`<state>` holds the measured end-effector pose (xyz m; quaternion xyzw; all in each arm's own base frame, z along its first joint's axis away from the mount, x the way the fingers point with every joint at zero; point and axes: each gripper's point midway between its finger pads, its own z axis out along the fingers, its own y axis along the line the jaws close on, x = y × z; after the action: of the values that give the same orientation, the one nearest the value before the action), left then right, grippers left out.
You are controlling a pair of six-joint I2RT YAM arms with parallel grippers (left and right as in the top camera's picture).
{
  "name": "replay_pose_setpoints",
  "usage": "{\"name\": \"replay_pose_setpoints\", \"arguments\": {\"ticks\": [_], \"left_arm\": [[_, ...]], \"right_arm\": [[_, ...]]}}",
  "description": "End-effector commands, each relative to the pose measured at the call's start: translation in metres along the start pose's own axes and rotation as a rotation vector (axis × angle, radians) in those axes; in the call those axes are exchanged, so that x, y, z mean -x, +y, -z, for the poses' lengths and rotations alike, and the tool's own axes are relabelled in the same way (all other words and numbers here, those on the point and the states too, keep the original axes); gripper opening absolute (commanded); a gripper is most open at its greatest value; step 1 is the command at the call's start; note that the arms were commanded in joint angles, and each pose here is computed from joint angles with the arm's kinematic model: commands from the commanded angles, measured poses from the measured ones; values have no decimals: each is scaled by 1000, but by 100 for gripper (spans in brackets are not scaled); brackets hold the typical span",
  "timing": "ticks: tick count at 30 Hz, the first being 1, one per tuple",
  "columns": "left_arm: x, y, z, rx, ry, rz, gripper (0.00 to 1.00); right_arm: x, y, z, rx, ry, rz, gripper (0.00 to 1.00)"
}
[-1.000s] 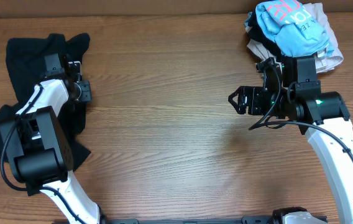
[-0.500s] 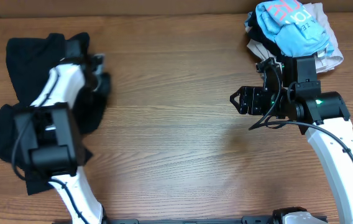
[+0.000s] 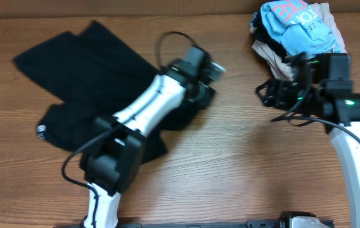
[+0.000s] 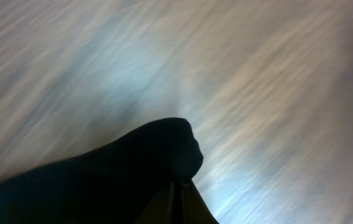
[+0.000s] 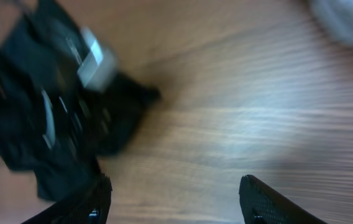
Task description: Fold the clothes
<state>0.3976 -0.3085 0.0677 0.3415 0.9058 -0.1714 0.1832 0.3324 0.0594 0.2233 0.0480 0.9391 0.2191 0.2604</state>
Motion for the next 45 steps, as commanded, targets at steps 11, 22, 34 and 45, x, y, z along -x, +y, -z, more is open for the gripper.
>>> {"name": "replay_pose_setpoints", "arguments": {"ticks": [11,22,34,45], "left_arm": [[66,-38,16,86,-172,-18,100],[68,134,172,301,-187,316,100],[-42,249,212,414,-35,633,100],[-64,265,208,446,6,668,100]], "right_arm": [[19,-13,72,-12,-174,-74,79],[-37,53,14,98,131,52,80],[-140,102,-125,-183,439,310,84],[-174,63,-189,-340,568,342,84]]}}
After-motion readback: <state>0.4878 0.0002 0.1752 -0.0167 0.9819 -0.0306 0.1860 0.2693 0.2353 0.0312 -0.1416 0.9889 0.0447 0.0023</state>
